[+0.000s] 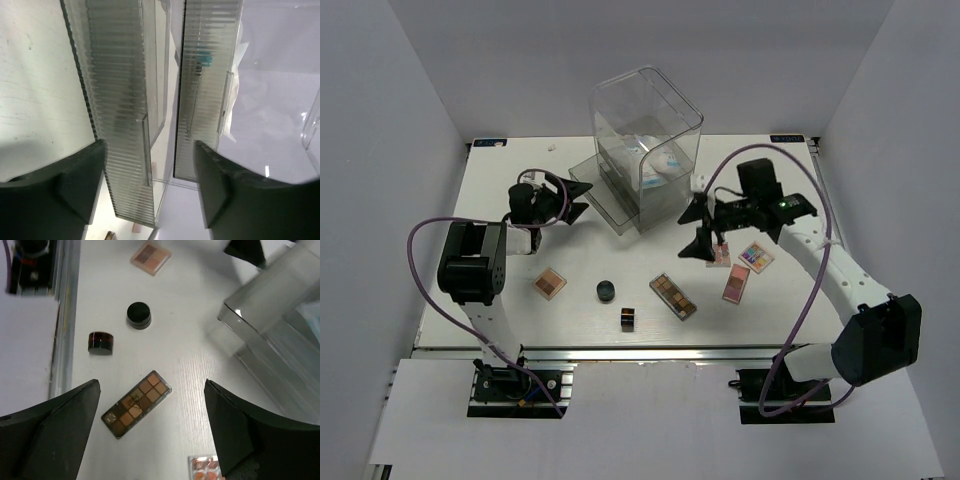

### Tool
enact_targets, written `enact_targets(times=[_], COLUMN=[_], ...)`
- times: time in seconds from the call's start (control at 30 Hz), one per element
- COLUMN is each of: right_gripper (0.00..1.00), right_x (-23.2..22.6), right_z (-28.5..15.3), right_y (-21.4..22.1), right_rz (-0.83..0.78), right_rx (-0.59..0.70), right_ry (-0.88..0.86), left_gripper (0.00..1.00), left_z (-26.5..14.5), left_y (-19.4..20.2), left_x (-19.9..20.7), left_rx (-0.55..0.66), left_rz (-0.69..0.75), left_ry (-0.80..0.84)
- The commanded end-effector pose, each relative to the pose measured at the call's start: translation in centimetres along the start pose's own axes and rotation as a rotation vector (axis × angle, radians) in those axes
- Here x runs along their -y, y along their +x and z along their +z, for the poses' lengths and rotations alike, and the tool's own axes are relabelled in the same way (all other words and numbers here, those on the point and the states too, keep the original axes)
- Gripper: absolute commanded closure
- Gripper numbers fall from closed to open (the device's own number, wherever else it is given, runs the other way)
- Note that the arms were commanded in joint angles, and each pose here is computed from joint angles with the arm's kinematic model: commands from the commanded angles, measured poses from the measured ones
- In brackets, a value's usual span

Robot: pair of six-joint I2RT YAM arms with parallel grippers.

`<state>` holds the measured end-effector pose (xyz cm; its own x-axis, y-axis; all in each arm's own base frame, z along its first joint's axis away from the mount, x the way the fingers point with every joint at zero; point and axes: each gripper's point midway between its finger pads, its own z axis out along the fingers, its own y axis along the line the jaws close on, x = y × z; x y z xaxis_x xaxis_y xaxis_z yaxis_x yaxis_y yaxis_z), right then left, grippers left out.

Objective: Organize the makeup

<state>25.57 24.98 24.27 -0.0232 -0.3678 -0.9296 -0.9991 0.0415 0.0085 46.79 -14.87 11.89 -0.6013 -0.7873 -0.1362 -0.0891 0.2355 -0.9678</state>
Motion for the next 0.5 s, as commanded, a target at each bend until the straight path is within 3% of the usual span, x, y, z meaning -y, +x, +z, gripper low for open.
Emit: enact_targets(times=[0.0, 0.17, 0.3, 0.33, 0.47], right_gripper=[0.11, 0.11, 0.17, 0.2, 0.22], right_x=[-4.4, -7.3, -12.3, -12.8, -13.2], right_z=[1.1, 4.1, 5.6, 6.2, 9.2], right_y=[2.6, 5.3, 6.5, 7.0, 8.4], right_rz=[-0.239, -0.46, -0.578, -0.582, -0.806], right_rx=[-0.045, -0.099, -0.092, -0.097, -0.141], right_ry=[-0.147, -0.242, -0.516, -0.557, -0.651], left_gripper=[0.14, 0.02, 0.02, 0.02, 0.02], left_z=[-1.0, -3.0, -6.2, -7.5, -11.5], left_y=[-1.1, -1.7, -2.3, -2.6, -3.7], left_x=[4.1, 5.1, 4.9, 6.4, 6.9], left_rx=[0.02, 0.043, 0.078, 0.106, 0.192], left_rz=[0.094, 0.187, 0.29, 0.378, 0.498], left_ry=[0.043, -0.023, -0.186, -0.191, -0.35])
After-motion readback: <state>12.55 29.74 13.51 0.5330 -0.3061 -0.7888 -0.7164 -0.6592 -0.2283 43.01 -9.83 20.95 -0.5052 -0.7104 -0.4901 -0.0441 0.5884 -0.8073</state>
